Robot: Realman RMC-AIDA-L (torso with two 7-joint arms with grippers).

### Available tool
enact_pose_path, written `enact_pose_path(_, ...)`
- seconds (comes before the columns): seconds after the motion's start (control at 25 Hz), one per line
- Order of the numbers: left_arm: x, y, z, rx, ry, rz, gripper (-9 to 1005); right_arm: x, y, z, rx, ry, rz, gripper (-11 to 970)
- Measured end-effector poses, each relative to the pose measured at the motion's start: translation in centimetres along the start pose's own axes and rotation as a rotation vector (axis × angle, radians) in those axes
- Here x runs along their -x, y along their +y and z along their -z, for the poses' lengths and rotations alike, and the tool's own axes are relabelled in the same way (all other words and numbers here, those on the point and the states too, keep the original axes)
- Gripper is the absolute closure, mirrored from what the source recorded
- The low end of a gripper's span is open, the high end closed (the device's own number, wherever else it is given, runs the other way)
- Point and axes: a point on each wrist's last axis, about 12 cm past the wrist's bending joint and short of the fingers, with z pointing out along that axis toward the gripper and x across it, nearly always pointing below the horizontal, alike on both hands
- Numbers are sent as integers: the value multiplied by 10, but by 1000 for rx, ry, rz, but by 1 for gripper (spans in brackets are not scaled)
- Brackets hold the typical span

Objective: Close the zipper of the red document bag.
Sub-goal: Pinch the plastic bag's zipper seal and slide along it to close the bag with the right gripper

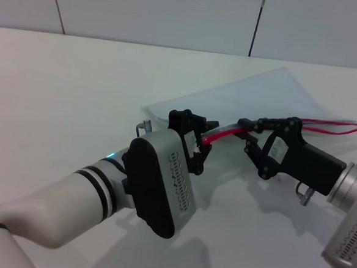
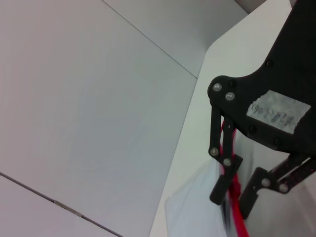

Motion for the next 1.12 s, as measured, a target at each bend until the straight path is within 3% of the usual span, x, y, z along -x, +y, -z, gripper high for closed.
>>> enact_pose_path(0.16, 0, 0, 0, 0, 1, 0, 942, 0, 0, 0, 1, 0, 0, 857)
enact_pose_path(0.56, -1, -1, 0, -3, 3, -2, 942, -3, 0, 2, 13, 17, 12, 886)
enact_pose_path(0.84, -2, -1, 0, -5, 7, -3, 941, -27, -5, 16, -32, 191, 14, 885)
enact_pose_path(1.12, -2, -2, 0, -6, 7, -3, 941, -48, -16, 41, -161, 351, -27, 886)
